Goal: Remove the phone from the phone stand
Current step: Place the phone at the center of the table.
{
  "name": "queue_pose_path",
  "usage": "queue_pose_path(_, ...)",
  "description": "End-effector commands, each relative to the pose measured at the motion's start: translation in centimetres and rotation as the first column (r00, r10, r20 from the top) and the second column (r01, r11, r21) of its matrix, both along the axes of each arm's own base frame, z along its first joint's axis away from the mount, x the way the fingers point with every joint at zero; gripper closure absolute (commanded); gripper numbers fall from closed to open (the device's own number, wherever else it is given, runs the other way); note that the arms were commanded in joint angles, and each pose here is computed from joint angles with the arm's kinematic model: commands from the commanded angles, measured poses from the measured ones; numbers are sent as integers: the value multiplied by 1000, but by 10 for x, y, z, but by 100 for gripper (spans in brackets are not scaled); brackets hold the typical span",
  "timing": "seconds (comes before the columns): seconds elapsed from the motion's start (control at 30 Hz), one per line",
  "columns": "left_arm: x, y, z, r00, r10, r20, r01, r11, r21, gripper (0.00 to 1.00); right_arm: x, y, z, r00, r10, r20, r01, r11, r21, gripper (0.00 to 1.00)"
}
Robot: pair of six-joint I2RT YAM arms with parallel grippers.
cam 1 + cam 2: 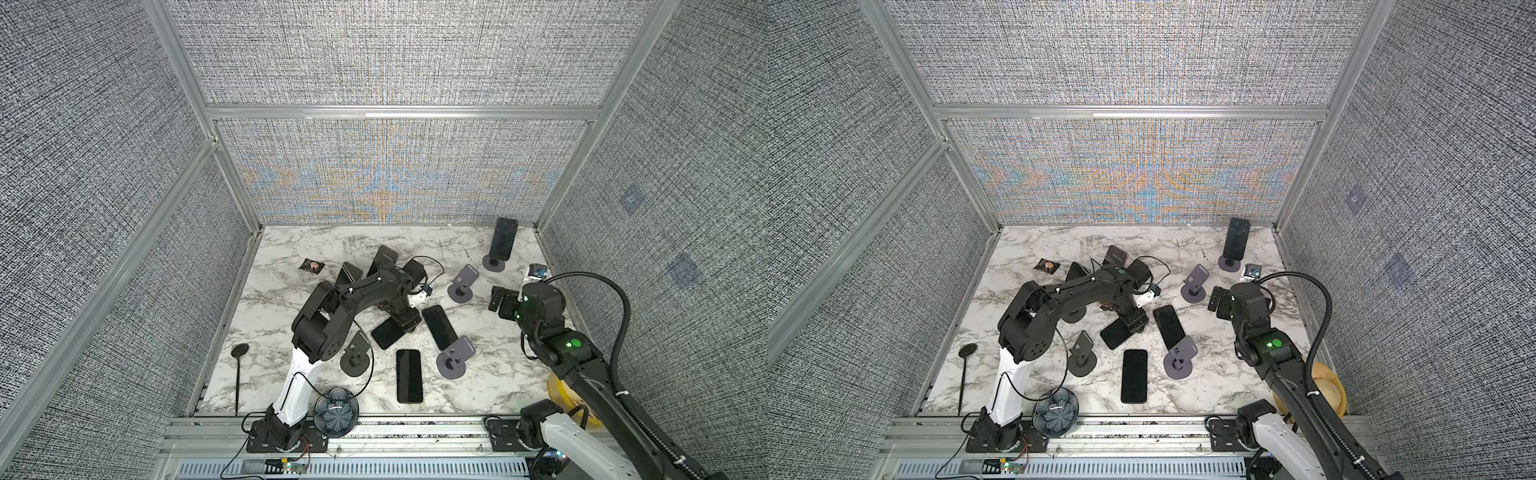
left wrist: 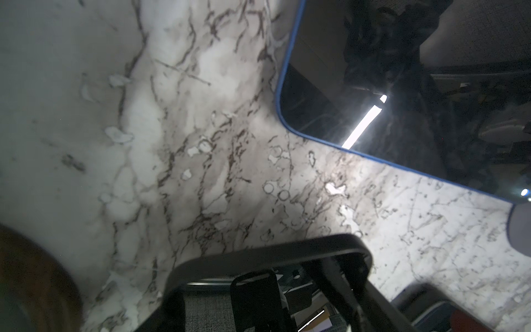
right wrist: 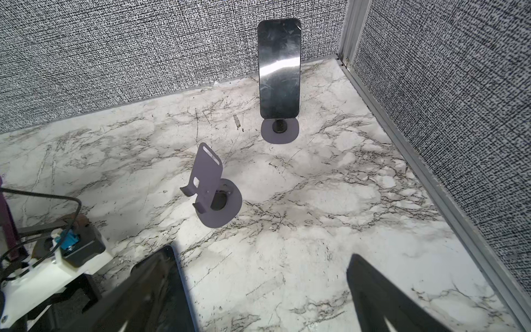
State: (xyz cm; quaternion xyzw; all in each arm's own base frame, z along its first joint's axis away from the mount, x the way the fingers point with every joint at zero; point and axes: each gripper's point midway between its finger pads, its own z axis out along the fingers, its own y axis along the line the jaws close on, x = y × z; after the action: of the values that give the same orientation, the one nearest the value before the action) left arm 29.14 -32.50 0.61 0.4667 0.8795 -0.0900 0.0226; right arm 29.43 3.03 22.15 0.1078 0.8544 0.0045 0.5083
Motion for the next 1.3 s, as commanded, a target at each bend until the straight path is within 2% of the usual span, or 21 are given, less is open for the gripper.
queue_pose_path(0.0, 7, -4, -15, 1000, -12, 23, 12, 1000, -11, 23, 1, 2, 0, 1000, 6, 1, -6, 1000, 11, 1)
queue_pose_path(0.63, 10, -6, -11, 999, -9, 35, 10, 1000, -19, 21, 2, 1, -3, 1000, 9, -3, -8, 1000, 20, 1)
queue_pose_path(0.77, 12, -8, 0, 999, -7, 51, 9, 999, -37, 21, 1, 1, -3, 1000, 11, -6, -11, 1000, 25, 1)
queue_pose_path(0.97, 25, -10, 55, 983, 23, 183, -3, 994, -106, 21, 2, 21, -11, 992, 120, -45, -117, 990, 78, 1)
queue_pose_path(1.1, 28, -12, 104, 963, 43, 266, 7, 982, -186, 21, 8, 23, -12, 988, 134, -82, -126, 987, 97, 1)
queue_pose_path(1.27, 28, -10, 145, 940, 83, 332, 6, 967, -256, 21, 24, 35, -22, 962, 205, -180, -176, 970, 166, 1)
